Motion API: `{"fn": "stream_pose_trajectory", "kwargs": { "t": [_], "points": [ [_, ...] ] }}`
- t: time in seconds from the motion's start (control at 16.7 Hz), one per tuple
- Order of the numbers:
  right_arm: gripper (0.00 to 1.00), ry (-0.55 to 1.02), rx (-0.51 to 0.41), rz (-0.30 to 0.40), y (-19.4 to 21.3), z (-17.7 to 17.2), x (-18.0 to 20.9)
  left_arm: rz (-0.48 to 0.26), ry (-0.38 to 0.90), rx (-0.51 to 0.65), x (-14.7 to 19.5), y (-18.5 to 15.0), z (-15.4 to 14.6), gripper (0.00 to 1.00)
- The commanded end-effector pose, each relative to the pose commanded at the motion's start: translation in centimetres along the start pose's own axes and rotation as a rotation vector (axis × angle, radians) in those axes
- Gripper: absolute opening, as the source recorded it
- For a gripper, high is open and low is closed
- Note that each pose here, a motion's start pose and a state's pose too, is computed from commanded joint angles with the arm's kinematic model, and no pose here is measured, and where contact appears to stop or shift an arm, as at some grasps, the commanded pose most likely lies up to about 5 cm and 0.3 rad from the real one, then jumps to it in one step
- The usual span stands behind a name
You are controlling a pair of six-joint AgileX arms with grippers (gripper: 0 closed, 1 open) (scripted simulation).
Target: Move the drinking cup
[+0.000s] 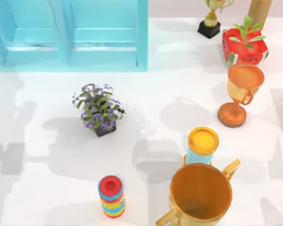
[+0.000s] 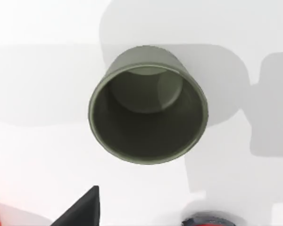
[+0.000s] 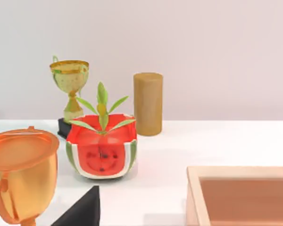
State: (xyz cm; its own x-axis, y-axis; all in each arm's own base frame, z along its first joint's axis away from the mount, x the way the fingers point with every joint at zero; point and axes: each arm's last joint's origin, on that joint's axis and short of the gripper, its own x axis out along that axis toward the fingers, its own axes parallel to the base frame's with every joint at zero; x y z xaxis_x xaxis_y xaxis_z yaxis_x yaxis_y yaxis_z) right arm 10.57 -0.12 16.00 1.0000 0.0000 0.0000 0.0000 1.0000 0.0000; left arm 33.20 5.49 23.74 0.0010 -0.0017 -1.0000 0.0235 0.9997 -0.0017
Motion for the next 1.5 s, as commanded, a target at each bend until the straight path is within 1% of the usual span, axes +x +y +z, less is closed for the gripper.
{"fn": "stream_pose_trajectory", "kwargs": {
  "t": [0.18, 0.42, 0.54, 0.66, 0.84, 1.5],
  "points": [
    [1.00, 0.000, 0.000, 0.000, 0.0, 0.0, 0.0, -0.001, 0.006, -0.004, 2.1, 0.1, 0.2, 1.00],
    [1.00, 0.000, 0.000, 0.000, 0.0, 0.0, 0.0, 0.002, -0.012, -0.004, 7.1, 0.2, 0.4, 1.00],
    [1.00, 0.000, 0.000, 0.000, 0.0, 0.0, 0.0, 0.001, -0.006, -0.004, 9.0, 0.2, 0.2, 1.00],
    [1.00, 0.000, 0.000, 0.000, 0.0, 0.0, 0.0, -0.001, 0.001, -0.004, 9.9, 0.2, 0.0, 1.00],
    [1.00, 0.000, 0.000, 0.000, 0.0, 0.0, 0.0, -0.001, 0.001, -0.004, 9.9, 0.2, 0.0, 1.00],
    [1.00, 0.000, 0.000, 0.000, 0.0, 0.0, 0.0, -0.001, 0.001, -0.004, 9.9, 0.2, 0.0, 0.17]
  ]
}}
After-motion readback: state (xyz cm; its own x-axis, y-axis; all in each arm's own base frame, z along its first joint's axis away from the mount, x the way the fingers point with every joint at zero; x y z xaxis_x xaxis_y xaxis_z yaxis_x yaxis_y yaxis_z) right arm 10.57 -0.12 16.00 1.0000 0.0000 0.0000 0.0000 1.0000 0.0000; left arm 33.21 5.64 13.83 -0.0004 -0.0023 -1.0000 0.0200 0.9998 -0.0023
